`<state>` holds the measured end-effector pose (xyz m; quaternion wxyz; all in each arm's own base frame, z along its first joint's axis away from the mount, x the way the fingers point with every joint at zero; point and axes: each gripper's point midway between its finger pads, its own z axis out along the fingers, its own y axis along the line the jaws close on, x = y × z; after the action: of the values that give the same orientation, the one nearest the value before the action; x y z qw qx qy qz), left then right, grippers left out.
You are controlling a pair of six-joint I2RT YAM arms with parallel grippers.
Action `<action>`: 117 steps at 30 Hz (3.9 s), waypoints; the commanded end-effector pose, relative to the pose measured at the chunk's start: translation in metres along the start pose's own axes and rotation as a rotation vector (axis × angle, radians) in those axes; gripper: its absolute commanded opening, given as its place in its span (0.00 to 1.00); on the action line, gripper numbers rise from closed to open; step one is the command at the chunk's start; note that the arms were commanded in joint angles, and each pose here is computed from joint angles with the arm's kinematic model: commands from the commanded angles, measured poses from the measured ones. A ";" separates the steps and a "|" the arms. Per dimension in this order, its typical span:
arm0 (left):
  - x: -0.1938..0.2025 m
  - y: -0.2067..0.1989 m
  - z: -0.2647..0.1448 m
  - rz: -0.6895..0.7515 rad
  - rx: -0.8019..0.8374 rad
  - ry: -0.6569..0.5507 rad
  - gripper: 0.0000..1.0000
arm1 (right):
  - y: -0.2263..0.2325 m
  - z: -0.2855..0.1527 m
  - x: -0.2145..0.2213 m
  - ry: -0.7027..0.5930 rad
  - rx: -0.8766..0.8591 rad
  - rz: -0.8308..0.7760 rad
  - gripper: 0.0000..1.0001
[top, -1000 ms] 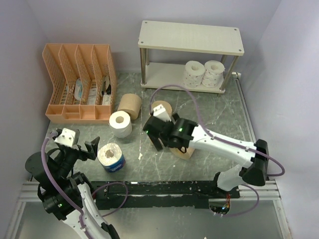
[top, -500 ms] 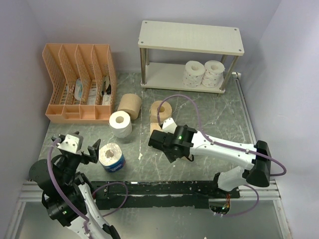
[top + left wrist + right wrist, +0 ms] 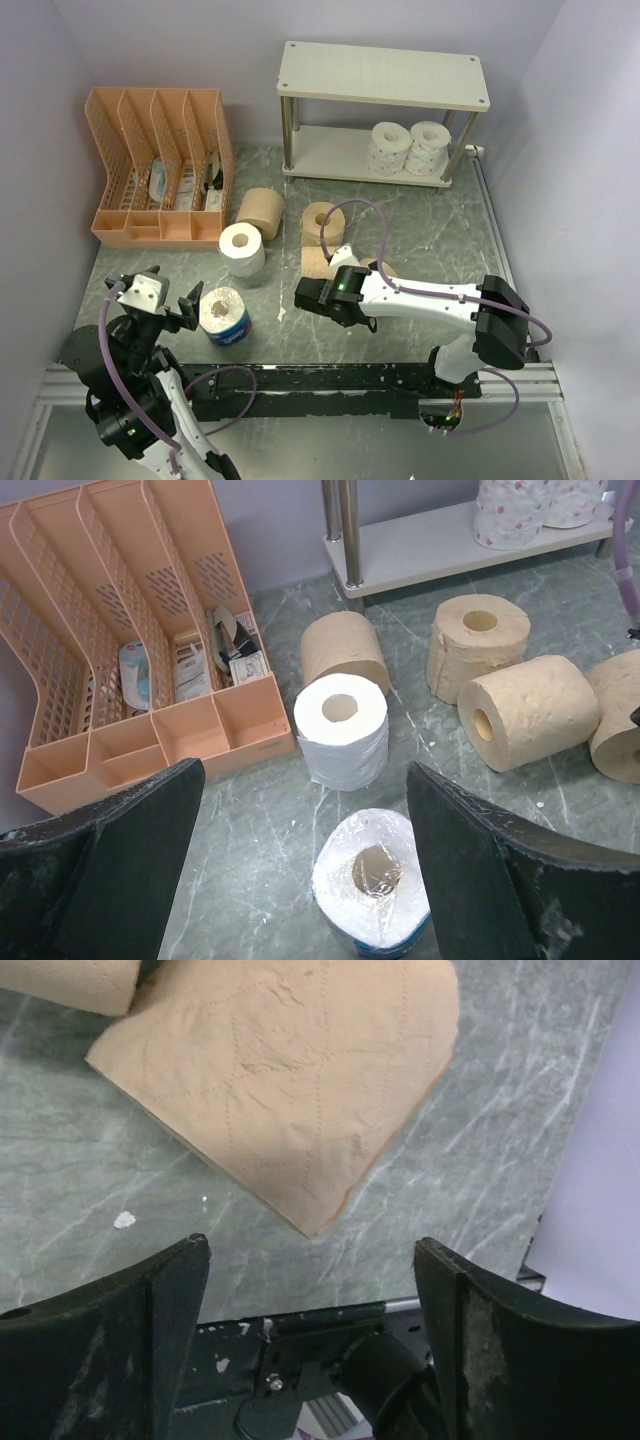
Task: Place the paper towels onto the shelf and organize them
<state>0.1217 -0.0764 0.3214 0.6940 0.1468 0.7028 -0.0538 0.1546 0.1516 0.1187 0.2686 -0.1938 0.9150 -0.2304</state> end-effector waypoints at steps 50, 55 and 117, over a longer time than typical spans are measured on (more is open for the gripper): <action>-0.009 -0.005 -0.009 0.013 0.005 -0.037 0.94 | -0.206 -0.193 -0.236 -0.831 -0.589 1.374 0.00; -0.009 -0.004 -0.007 0.006 0.008 -0.031 0.94 | -0.270 -0.203 -0.294 -0.906 -0.539 1.475 0.00; -0.002 0.005 0.003 -0.042 0.020 0.015 0.94 | -0.434 -0.009 -0.358 -0.752 -1.138 2.020 0.11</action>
<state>0.1271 -0.0711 0.3200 0.6804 0.1343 0.7164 -0.0755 0.5515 -0.0355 0.4527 0.4138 0.5097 0.4987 0.5659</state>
